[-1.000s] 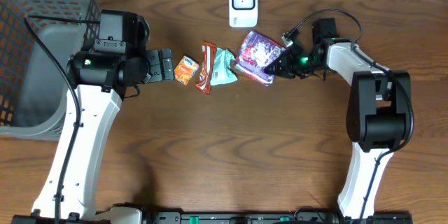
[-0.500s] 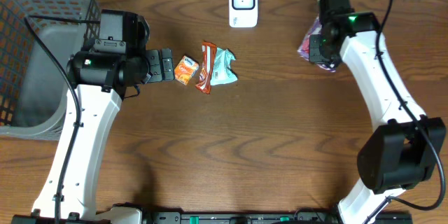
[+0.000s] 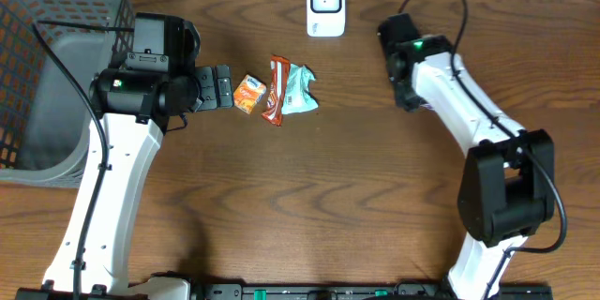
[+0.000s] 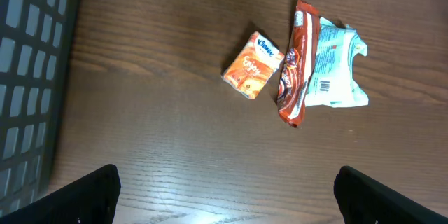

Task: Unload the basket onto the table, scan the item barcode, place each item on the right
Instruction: 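Hold the purple package's barcode up to the scanner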

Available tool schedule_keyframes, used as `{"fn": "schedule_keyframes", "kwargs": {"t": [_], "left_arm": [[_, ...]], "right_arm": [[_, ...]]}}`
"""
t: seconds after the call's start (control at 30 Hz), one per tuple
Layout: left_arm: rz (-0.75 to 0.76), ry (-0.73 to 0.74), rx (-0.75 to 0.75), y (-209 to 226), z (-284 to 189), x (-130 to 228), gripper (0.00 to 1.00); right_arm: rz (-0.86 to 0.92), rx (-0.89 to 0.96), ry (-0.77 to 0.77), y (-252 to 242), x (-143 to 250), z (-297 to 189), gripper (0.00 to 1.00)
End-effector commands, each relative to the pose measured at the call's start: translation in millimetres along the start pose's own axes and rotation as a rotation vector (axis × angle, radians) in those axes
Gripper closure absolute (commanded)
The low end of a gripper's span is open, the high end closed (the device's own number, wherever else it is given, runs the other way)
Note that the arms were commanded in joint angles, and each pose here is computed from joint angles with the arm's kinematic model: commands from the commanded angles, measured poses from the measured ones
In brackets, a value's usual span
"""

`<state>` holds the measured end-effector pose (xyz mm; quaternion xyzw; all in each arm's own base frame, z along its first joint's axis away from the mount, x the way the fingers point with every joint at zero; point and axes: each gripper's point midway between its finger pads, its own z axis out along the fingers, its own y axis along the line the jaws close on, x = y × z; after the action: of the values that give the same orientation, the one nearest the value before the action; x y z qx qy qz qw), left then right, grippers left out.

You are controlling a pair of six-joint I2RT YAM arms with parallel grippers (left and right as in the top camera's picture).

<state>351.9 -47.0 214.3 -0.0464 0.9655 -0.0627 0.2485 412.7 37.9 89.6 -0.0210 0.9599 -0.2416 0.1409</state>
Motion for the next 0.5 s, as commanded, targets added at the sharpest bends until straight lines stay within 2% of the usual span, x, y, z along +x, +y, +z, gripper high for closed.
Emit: {"fn": "schedule_keyframes", "kwargs": {"t": [0.0,0.03,0.07,0.23,0.33,0.47], "left_arm": [[0.006,0.006,-0.009,3,2,0,0.02],[0.006,0.006,-0.009,3,2,0,0.02],[0.006,0.006,-0.009,3,2,0,0.02],[0.006,0.006,-0.009,3,2,0,0.02],[0.006,0.006,-0.009,3,2,0,0.02],[0.006,0.006,-0.009,3,2,0,0.02]], "right_arm": [[-0.041,-0.102,-0.051,41,-4,-21,0.71],[-0.055,-0.136,-0.069,55,-5,-27,0.65],[-0.067,-0.164,-0.085,67,-6,-32,0.62],[-0.068,-0.292,-0.173,115,-16,-60,0.54],[-0.037,-0.341,-0.219,125,-29,-77,0.43],[0.01,-0.365,-0.263,109,-54,-103,0.36]]}}
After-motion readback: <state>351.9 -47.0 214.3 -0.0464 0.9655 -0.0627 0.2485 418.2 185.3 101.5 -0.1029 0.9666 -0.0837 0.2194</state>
